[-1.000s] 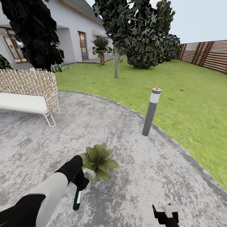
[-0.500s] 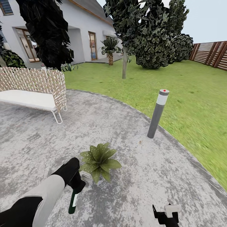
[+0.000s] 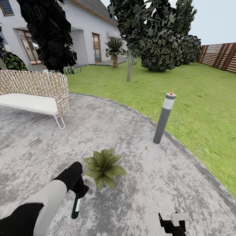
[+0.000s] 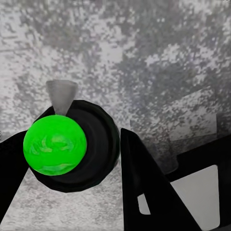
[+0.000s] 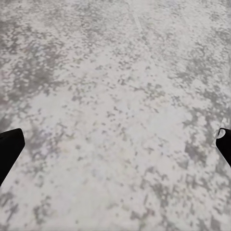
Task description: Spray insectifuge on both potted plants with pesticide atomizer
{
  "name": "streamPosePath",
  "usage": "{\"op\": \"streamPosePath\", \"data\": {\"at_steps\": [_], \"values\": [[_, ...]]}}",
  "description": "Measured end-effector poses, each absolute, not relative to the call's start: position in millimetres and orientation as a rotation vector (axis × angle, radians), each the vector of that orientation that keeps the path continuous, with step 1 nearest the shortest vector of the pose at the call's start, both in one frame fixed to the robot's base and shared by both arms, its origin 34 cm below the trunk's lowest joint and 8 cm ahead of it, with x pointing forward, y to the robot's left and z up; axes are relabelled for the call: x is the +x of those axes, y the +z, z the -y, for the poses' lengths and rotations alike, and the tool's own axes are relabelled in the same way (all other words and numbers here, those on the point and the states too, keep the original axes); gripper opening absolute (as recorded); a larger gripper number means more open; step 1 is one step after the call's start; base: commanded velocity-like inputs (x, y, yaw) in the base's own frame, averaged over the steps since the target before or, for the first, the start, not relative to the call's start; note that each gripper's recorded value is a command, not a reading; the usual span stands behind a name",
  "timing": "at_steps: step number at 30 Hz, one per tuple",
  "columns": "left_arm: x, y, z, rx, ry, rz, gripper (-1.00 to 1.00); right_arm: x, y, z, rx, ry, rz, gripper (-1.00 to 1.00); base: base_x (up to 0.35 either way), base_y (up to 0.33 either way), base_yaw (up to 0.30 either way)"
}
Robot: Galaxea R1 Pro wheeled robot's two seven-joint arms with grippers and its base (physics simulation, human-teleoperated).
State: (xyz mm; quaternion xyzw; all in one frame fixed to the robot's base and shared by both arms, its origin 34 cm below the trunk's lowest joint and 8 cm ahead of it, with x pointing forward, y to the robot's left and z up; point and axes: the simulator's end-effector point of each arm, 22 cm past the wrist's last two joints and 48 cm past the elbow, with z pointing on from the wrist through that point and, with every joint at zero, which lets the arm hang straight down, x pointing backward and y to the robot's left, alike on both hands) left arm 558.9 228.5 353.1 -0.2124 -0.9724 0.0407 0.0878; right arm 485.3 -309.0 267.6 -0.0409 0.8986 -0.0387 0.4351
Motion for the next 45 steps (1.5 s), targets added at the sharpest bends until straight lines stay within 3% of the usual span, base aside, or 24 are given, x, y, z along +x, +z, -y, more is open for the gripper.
{"op": "streamPosePath", "data": {"at_steps": [13,29,45], "values": [[559.1,353.6,-221.4,-0.646,0.131,2.895,-1.0,485.1,267.6,309.0,-0.102,-0.096,-2.237,1.0,0.127,-0.027,0.154],[557.0,351.7,-223.1,-0.645,0.13,2.89,-1.0,485.3,267.5,309.0,-0.102,-0.096,-2.237,1.0,-0.086,-0.236,0.005],[556.9,351.8,-220.9,-0.645,0.135,2.891,-1.0,485.3,267.5,309.0,-0.102,-0.096,-2.237,1.0,0.015,-0.245,0.227]]}}
